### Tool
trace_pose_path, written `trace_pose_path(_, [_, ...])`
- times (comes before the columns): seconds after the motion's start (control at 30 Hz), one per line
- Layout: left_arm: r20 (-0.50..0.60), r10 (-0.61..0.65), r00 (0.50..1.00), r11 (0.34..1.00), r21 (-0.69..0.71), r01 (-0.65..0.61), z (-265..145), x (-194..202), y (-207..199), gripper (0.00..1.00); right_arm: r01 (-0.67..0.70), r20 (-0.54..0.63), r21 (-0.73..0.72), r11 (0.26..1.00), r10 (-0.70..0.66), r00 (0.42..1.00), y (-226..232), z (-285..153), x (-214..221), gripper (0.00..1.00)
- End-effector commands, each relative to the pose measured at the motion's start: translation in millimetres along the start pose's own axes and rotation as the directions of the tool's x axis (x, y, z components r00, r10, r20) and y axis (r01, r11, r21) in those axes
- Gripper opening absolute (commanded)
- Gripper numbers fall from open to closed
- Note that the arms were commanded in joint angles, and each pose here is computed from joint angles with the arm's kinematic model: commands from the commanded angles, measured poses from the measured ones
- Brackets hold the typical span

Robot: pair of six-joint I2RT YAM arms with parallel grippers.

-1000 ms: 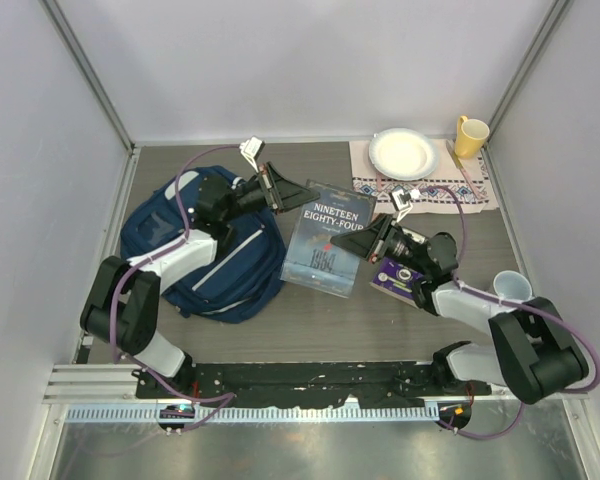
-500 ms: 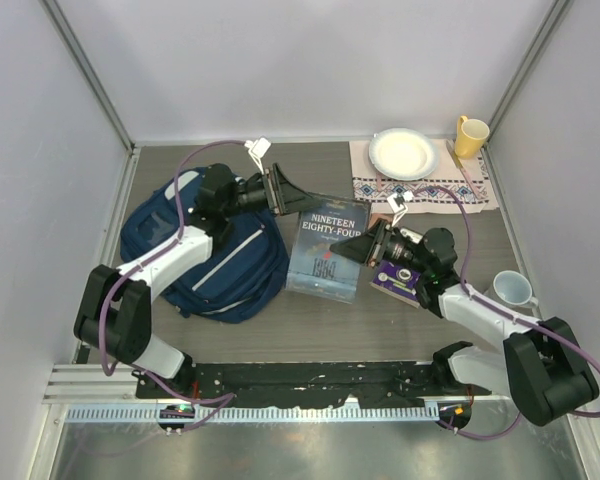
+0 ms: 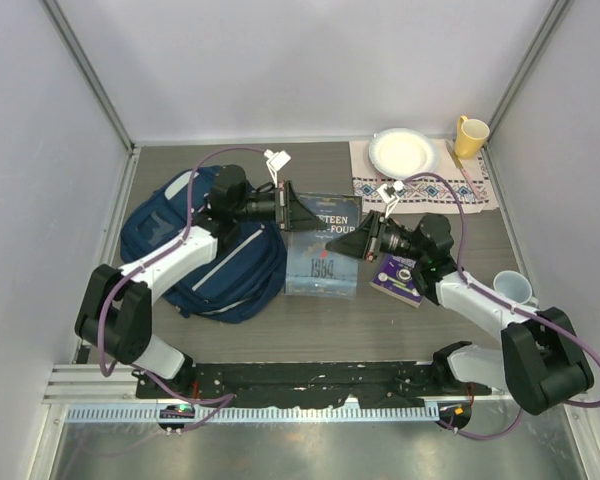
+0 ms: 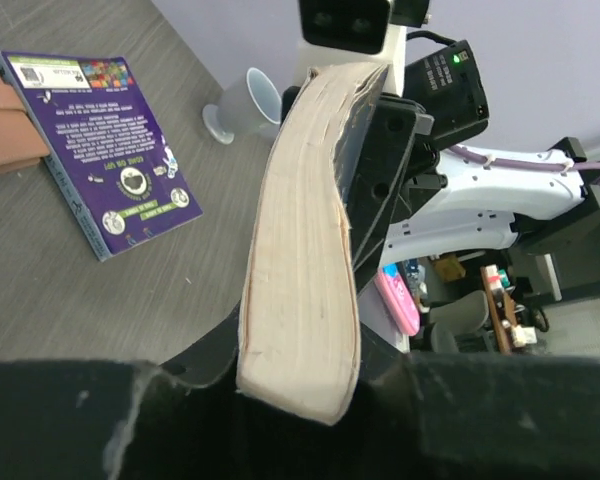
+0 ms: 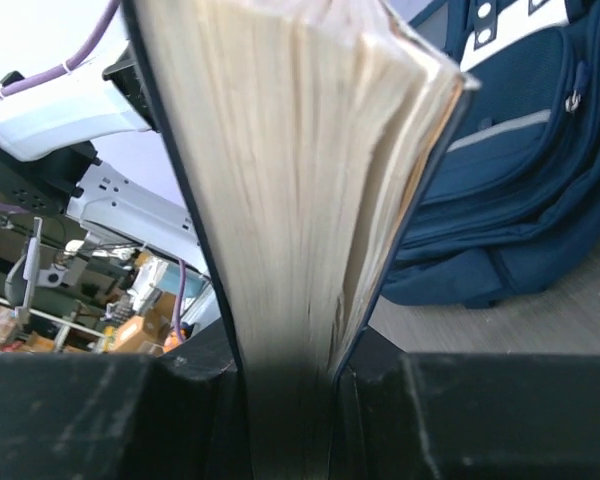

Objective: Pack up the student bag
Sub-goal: Pick up the book from the center of the board.

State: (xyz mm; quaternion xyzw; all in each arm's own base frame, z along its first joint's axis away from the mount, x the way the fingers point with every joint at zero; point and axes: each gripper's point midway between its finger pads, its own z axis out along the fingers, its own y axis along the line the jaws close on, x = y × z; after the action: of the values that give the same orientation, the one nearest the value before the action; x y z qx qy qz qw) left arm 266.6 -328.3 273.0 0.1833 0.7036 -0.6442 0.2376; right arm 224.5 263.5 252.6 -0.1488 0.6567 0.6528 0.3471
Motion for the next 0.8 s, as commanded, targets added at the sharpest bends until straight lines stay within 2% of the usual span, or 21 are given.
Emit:
trace_pose_path(0.0, [0.018,0.063,0.998,0.998,-0.014,-0.063,-0.3,-8.2,-7.7,0.13,0.153,-0.004,-0.016,0.988,-0.153,0.988,11.9,6.4,-18.9,0.04])
trace_pose_path(0.07, [0.059,0.089,0.994,0.994,-0.066,-0.086,-2.4,-16.3,-4.1,0.0,0.166,0.006,0.063,0.984,-0.167,0.986,-0.2,5.6,-22.2,0.18])
trace_pose_path(0.1, [0.064,0.079,0.995,0.992,-0.099,-0.073,-4.1,-15.6,0.4,0.0,0.128,-0.015,0.136,0.982,-0.127,0.992,-13.1,3.1,-18.0,0.38])
trace_pose_path(0.13, [0.079,0.085,0.993,0.989,-0.126,-0.075,-6.1,-18.2,2.8,0.0,0.163,-0.017,0.176,0.971,-0.163,0.987,-20.3,0.5,-18.6,0.52])
trace_pose_path(0.17, [0.094,0.095,0.991,0.985,-0.155,-0.079,-8.8,-21.8,4.5,0.0,0.155,0.008,0.244,0.957,-0.162,0.987,-30.5,-2.2,-23.6,0.61])
trace_pose_path(0.2, [0.128,0.113,0.985,0.975,-0.204,-0.086,-13.7,-28.1,6.1,0.0,0.144,0.009,0.288,0.947,-0.153,0.988,-34.1,-8.1,-21.6,0.76])
trace_pose_path(0.23, [0.147,0.121,0.982,0.971,-0.223,-0.086,-16.7,-32.0,6.1,0.0,0.144,0.018,0.319,0.937,-0.158,0.987,-37.8,-11.4,-22.3,0.83])
trace_pose_path(0.4, [0.312,0.198,0.929,0.939,-0.333,-0.088,-43.2,-65.1,-5.1,0.0,0.033,0.156,0.454,0.89,-0.115,0.981,-57.8,-33.0,-20.9,0.86])
trace_pose_path(0.5, [0.429,0.245,0.87,0.924,-0.374,-0.076,-62.2,-86.6,-19.6,0.0,-0.034,0.218,0.456,0.889,-0.075,0.973,-55.9,-40.1,-17.8,0.87])
trace_pose_path(0.53, [0.488,0.258,0.834,0.919,-0.39,-0.055,-72.3,-96.2,-26.9,0.0,-0.046,0.235,0.442,0.896,-0.066,0.97,-51.0,-40.8,-18.9,0.87])
trace_pose_path(0.6, [0.546,0.27,0.793,0.92,-0.389,-0.045,-79.9,-102.6,-30.4,0.0,-0.096,0.278,0.401,0.911,-0.021,0.96,-42.8,-39.3,-19.0,0.87])
trace_pose_path(0.77, [0.648,0.236,0.724,0.94,-0.34,-0.002,-90.1,-111.7,-38.5,0.0,-0.142,0.348,0.287,0.947,0.036,0.937,-14.1,-27.7,-28.0,0.88])
